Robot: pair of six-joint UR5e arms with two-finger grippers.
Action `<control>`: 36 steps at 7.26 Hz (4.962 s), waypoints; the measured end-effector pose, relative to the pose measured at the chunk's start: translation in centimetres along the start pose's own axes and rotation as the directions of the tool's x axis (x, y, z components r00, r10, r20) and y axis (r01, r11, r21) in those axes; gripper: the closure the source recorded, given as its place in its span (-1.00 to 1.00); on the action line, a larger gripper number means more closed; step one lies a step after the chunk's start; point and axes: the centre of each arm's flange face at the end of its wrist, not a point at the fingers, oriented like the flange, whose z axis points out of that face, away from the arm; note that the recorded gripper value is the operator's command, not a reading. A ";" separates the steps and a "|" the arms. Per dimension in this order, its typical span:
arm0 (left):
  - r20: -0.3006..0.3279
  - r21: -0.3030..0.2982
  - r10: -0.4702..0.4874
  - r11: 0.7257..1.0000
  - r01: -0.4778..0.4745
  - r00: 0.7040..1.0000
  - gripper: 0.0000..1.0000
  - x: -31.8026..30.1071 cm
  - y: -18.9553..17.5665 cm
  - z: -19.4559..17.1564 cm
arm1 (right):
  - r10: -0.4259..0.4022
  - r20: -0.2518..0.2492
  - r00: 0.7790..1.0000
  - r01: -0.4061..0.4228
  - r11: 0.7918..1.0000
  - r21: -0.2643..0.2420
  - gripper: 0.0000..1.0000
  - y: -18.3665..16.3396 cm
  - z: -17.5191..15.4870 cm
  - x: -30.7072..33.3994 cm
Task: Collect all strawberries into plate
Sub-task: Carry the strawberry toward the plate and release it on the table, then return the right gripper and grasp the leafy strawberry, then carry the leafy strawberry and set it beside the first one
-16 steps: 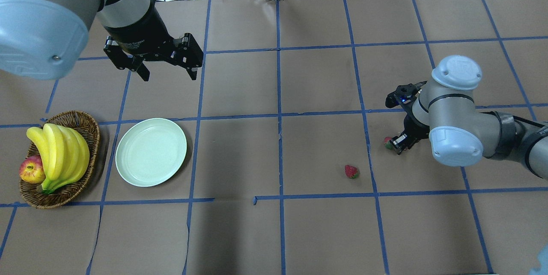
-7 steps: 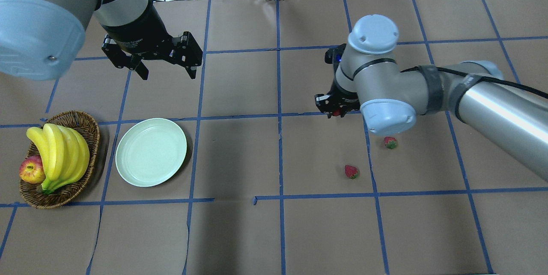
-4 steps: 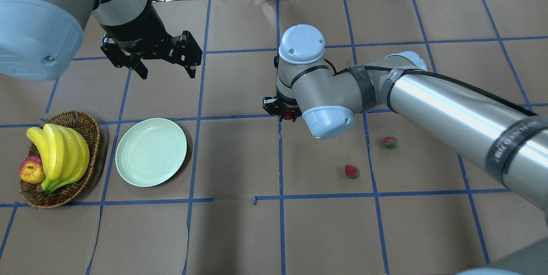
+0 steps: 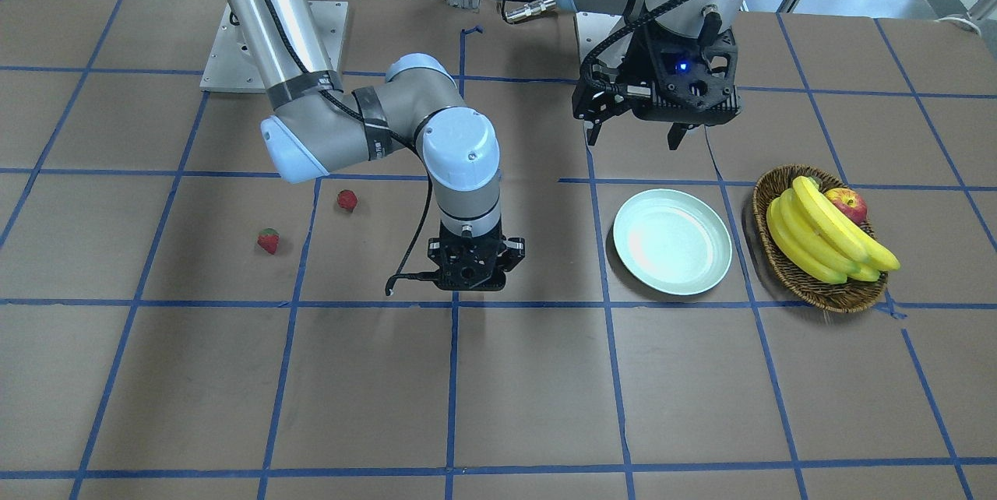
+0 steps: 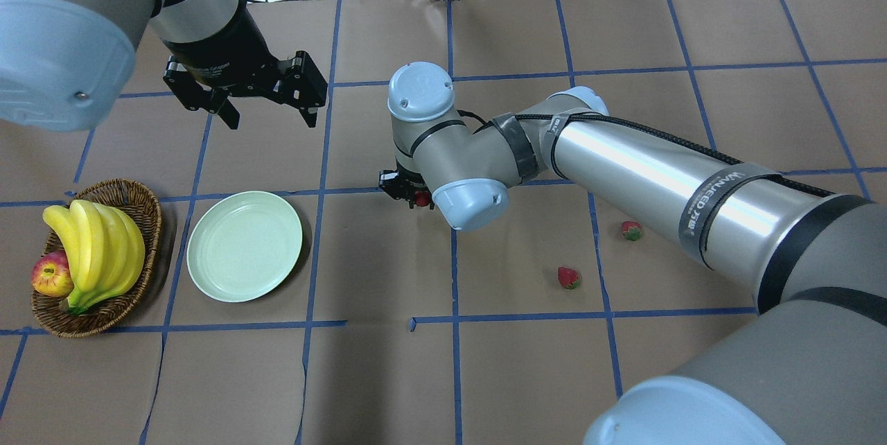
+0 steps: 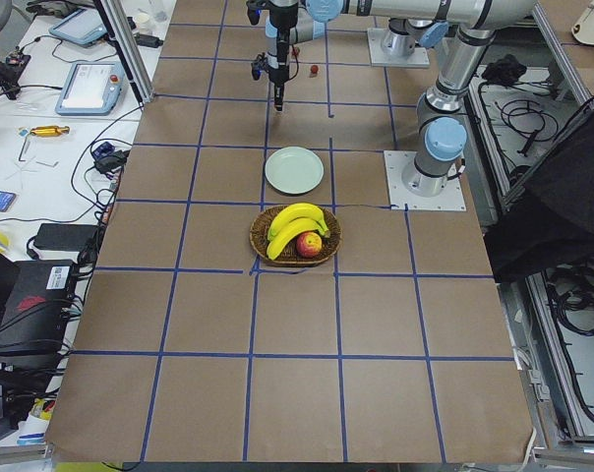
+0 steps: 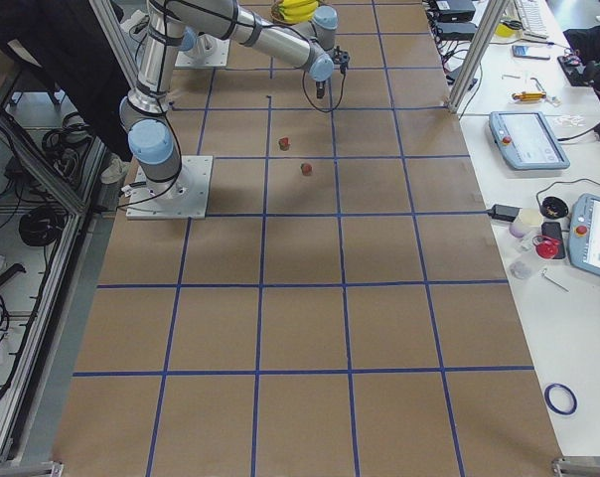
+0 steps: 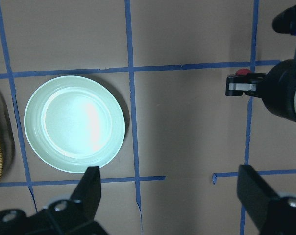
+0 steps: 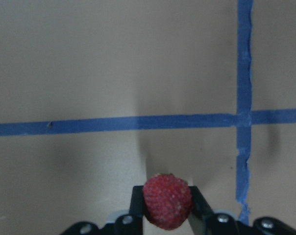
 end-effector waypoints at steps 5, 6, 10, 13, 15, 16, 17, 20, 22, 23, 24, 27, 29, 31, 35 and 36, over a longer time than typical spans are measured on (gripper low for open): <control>0.000 0.007 0.001 1.000 -0.001 1.000 -1.00 0.0 0.1 -0.1 | 0.022 -0.012 1.000 -0.022 0.999 0.029 -1.00 0.2 -4.2 3.2; 0.000 0.007 0.001 1.000 -0.001 1.000 -1.00 0.0 0.1 -0.1 | 0.006 -0.039 0.999 -0.005 1.000 0.018 -1.00 -1.1 -5.8 6.6; 0.000 0.002 -0.001 1.000 0.001 1.000 -1.00 0.0 0.0 0.1 | -0.100 -0.101 0.990 0.092 0.992 -0.082 -1.00 -6.1 -8.5 23.0; -0.001 -0.009 -0.005 1.000 0.005 1.000 -1.00 0.1 -0.4 0.8 | -0.124 -0.095 0.988 0.109 0.982 -0.152 -0.95 -6.7 -7.2 32.0; -0.004 -0.010 -0.002 1.000 0.002 1.000 -1.00 0.3 -0.4 0.9 | -0.120 -0.078 0.990 0.101 0.972 -0.211 -0.95 -3.6 -3.8 33.0; -0.005 -0.011 0.000 1.000 0.000 1.000 -1.00 0.4 -0.4 0.9 | -0.121 -0.077 0.990 0.102 0.970 -0.220 -0.90 -2.1 -2.2 33.2; -0.005 -0.013 0.000 1.000 0.000 1.000 -1.00 0.4 -0.4 1.0 | -0.125 -0.080 0.989 0.104 0.969 -0.223 -0.61 -1.2 -1.4 33.2; -0.006 -0.015 0.002 1.000 -0.002 1.000 -1.00 0.5 -0.4 1.1 | -0.136 -0.107 0.985 0.108 0.966 -0.234 0.60 -0.4 -0.8 33.6; -0.006 -0.016 0.003 1.000 -0.003 1.000 -1.00 0.5 -0.4 1.1 | -0.141 -0.126 0.982 0.109 0.966 -0.233 1.00 -0.4 -0.9 33.7; -0.005 -0.016 0.003 1.000 -0.003 1.000 -1.00 0.6 -0.4 1.1 | -0.141 -0.126 0.982 0.109 0.966 -0.233 1.00 -0.4 -0.9 33.7; -0.005 -0.015 0.004 1.000 -0.004 1.000 -1.00 0.6 -0.4 1.1 | -0.138 -0.124 0.983 0.109 0.970 -0.218 1.00 -0.6 -1.4 33.6; -0.003 -0.012 0.005 1.000 -0.005 1.000 -1.00 0.6 -0.3 1.0 | -0.120 -0.038 0.992 0.117 0.991 -0.067 1.00 -3.2 -5.7 27.7; -0.002 -0.009 0.006 1.000 -0.006 1.000 -1.00 0.6 -0.2 0.8 | -0.040 -0.005 0.999 0.040 0.999 -0.019 1.00 -1.6 -7.0 17.8; -0.002 -0.006 0.006 1.000 -0.006 1.000 -1.00 0.6 -0.1 0.6 | 0.008 0.012 1.000 -0.008 1.000 -0.001 1.00 1.8 -6.7 8.4; -0.002 -0.003 0.006 1.000 -0.006 1.000 -1.00 0.5 0.0 0.5 | -0.017 0.128 0.992 0.022 0.999 -0.038 1.00 2.8 -4.2 -2.3; -0.002 -0.002 0.007 1.000 -0.007 1.000 -1.00 0.5 0.0 0.5 | -0.026 0.136 0.990 0.032 0.998 -0.046 1.00 3.0 -3.4 -3.4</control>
